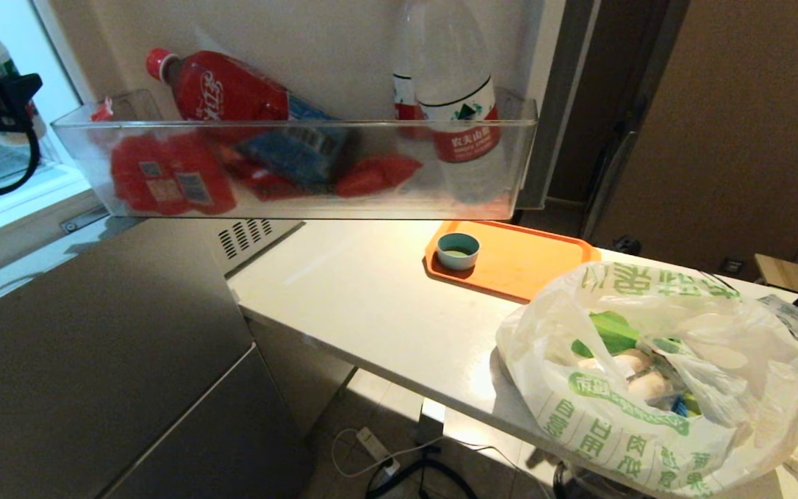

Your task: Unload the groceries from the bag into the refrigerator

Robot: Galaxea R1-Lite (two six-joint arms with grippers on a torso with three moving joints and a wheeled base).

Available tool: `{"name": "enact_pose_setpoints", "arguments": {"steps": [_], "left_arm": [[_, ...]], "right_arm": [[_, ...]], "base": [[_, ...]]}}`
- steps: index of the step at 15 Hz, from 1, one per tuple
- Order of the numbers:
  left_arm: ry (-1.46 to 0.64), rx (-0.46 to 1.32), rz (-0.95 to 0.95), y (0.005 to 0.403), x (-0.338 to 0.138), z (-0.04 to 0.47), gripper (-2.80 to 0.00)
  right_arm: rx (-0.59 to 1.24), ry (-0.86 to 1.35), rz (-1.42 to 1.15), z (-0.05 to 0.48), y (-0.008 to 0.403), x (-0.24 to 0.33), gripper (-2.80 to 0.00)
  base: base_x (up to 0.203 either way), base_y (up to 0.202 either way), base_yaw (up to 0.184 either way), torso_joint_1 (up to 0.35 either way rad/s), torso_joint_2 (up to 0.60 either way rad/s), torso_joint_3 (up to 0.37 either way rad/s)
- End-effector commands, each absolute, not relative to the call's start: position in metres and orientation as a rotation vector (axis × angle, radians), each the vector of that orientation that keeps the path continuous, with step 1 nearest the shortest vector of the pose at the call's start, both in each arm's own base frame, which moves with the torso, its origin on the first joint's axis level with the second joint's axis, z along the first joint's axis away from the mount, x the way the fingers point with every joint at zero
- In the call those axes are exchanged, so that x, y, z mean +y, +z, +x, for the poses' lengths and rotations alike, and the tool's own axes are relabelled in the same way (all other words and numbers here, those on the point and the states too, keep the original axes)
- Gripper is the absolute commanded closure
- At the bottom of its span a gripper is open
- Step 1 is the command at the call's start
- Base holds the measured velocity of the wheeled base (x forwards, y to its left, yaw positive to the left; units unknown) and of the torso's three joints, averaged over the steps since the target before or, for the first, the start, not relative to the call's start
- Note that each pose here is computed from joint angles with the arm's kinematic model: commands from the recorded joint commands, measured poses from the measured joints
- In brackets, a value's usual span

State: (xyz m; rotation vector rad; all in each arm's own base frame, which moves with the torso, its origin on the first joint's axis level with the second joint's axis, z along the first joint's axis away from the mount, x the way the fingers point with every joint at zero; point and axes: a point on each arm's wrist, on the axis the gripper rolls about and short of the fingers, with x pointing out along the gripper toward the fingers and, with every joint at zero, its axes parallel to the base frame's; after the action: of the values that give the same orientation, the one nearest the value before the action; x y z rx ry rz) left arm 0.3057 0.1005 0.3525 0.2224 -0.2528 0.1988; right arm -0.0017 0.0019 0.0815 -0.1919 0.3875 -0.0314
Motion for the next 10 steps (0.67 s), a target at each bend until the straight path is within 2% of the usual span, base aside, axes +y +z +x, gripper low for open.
{"name": "enact_pose_setpoints", "arguments": {"steps": [1,6,10], "left_arm": [[0.217,-0.268,0.237,0.358,0.112,0.301,0.0],[0.257,-0.265,0.255,0.379,0.134,0.283,0.0],[0.32,-0.212,0.253,0.379,0.158,0.265,0.0]], "right_arm": [[0.393,-0.032,-0.192,-0.001,0.081,0.002,0.0],[0.386,-0.045,-0.141,-0.002,0.08,0.002,0.0],[0.321,-0.045,-0.146,-0.003,0.08,0.002,0.0]], "base": [[0.0,0.0,0.0,0.0,0.0,0.0],[0.0,0.0,0.0,0.0,0.0,0.0],[0.0,0.0,0.0,0.0,0.0,0.0]]}}
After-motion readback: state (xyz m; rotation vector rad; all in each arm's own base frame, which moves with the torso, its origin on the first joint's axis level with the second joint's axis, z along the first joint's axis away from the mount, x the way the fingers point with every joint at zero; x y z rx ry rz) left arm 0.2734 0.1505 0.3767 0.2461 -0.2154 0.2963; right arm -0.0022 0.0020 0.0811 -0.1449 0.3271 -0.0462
